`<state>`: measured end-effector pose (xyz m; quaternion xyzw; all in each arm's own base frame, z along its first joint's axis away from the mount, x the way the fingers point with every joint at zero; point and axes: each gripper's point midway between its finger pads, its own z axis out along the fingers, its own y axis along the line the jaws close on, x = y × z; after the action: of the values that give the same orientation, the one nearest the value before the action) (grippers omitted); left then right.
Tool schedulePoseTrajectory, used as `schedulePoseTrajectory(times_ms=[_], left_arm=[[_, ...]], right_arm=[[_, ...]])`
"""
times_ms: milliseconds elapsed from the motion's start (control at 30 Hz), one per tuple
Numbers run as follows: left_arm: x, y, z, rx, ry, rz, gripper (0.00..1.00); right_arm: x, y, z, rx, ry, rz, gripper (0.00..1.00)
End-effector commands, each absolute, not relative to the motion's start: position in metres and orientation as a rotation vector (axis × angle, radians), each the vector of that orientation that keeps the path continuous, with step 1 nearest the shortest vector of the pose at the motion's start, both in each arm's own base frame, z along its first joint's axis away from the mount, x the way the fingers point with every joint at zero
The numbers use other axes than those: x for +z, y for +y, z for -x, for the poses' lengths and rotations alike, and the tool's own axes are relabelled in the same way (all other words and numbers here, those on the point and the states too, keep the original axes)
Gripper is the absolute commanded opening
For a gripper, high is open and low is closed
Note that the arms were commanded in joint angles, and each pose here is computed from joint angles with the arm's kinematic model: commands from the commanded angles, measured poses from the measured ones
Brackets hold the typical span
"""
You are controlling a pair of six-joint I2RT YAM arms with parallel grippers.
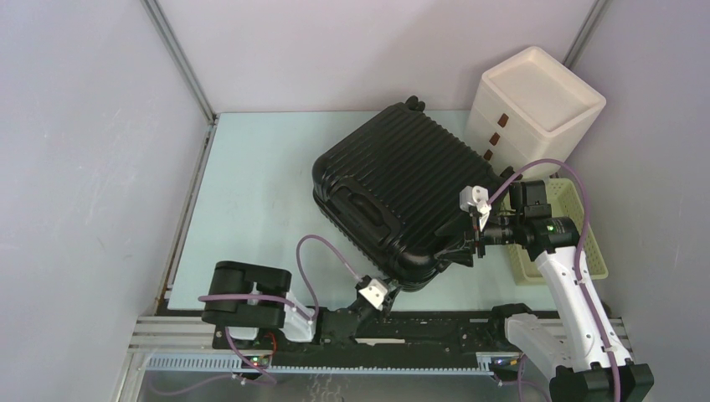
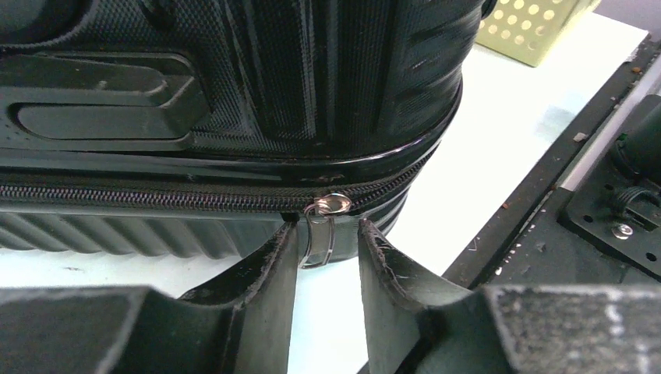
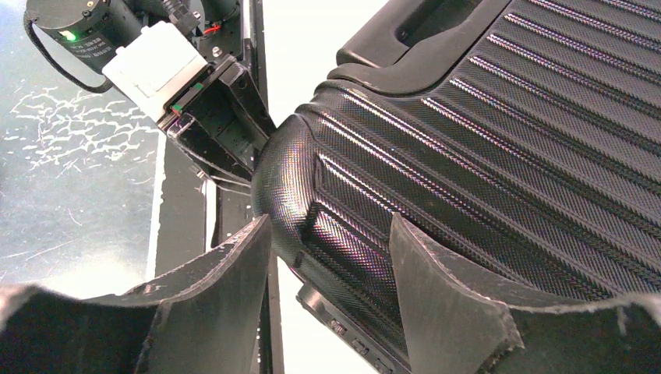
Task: Open, take out, and arrange the luggage
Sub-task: Grab the zipper of the luggage.
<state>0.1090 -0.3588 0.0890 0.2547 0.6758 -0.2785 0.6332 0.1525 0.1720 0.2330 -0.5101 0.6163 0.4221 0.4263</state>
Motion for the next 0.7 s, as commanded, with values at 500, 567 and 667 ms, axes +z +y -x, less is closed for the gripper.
schedulePoseTrajectory(times_ms=[500,567,667], left_arm=[[0.11,-0.355,-0.119,-0.598,1.502,-0.501,0.0],[0.108,-0.35,-0.121,-0.587,1.51,-0.489,0.0],[0.104,-0.342,-0.124,-0.563,1.521,-0.474,0.0]], right_arm=[[0.219,0.167,-0.154,1.029,1.635,1.277,0.66],[0.219,0.166,-0.154,1.027,1.635,1.278,0.66],[0.218,0.166,-0.154,1.025,1.634,1.28,0.67]])
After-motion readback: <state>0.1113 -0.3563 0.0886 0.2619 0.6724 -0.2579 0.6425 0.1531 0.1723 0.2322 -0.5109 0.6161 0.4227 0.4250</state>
